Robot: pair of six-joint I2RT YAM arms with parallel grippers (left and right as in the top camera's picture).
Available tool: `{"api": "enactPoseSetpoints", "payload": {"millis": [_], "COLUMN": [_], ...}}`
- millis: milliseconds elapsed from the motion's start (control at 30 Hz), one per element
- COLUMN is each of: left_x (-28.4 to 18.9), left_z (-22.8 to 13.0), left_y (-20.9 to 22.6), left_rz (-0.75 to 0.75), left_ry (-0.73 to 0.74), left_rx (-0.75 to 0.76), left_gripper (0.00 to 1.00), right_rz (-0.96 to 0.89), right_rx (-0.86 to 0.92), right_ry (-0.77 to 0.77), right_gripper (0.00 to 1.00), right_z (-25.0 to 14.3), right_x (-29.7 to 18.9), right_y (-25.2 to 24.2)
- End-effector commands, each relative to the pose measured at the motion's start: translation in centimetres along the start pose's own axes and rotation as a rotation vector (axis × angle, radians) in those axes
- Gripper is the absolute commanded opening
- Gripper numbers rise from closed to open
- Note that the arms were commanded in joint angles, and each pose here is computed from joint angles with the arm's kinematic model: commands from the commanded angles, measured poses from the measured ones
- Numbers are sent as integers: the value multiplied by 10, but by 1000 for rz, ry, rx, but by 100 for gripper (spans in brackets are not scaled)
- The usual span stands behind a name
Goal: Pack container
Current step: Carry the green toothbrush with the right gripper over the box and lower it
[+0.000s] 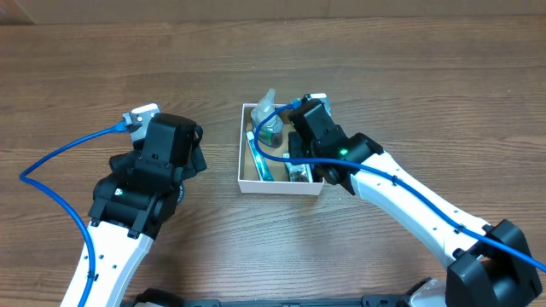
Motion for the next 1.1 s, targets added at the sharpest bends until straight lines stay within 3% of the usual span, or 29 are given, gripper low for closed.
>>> {"api": "enactPoseSetpoints", "payload": {"millis": [0,700,767,933,967,1067], "left_x": [-2,-2,-2,-2,-2,-2], "left_z": [4,4,4,4,4,4], "left_y": [2,2,2,2,2,2], "left_rz": [13,13,13,13,13,13], "left_ry": [-15,-15,-15,-15,-15,-15], "left_rx": [-1,-1,-1,-1,-1,-1], "left_gripper": [100,100,100,100,100,100], "right_rz": [-18,-28,-29,-26,-25,-20], "right_rx": [-2,-35,-36,-38,-38,-63], "right_ry": [-5,6,7,4,3,-2], "right_gripper": [11,13,21,22,29,38], "right_z": [3,-1,-1,0,0,2], "right_x": [-2,22,22,22,22,18], "right_y": [1,4,4,4,4,6]}}
Point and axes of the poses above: each gripper's point midway between its finger pads, its own x axis out along the fingers, its own y axis along the line the jaws close on, z = x × y, the point moved 10 cm from there along -x, back along the fingers, and after that the axes turned 15 degrees about x, right-handed, at the moved point
